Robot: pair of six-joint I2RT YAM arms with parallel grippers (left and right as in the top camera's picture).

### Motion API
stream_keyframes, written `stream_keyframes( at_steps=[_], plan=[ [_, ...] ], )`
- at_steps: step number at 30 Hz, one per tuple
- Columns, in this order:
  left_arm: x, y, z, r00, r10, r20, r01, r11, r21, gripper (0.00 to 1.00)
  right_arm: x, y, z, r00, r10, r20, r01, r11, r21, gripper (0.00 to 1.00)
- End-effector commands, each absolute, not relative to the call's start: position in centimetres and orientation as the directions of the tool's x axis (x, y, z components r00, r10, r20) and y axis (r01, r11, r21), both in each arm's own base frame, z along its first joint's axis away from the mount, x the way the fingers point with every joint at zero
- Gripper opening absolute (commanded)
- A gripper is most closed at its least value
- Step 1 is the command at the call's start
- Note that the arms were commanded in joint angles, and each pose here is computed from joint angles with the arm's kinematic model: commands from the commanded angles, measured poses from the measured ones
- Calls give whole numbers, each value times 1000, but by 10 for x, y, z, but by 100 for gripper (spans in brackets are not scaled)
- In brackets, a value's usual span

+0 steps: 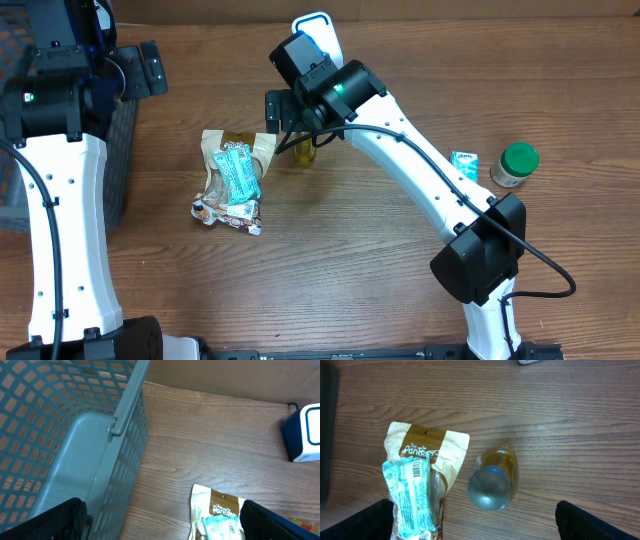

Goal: Scan the item barcode
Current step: 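Move the open right gripper over the yellow oil bottle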

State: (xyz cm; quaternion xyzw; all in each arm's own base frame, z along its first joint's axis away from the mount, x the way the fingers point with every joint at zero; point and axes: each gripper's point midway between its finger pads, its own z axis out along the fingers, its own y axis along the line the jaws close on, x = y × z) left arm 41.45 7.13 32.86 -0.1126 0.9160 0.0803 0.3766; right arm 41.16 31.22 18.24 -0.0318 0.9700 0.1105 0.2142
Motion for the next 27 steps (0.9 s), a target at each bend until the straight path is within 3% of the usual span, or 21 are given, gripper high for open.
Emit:
stream_keyframes(
  at_steps=[1, 27],
  plan=[
    [415, 71, 327, -697, -131, -705, -255, 964, 72, 99, 417, 311, 191, -889, 1, -459, -96, 978, 188, 100],
    [415, 71, 327, -697, -131, -705, -255, 964, 72, 99, 416, 312, 190, -892, -1, -451, -99, 976, 194, 100]
  ],
)
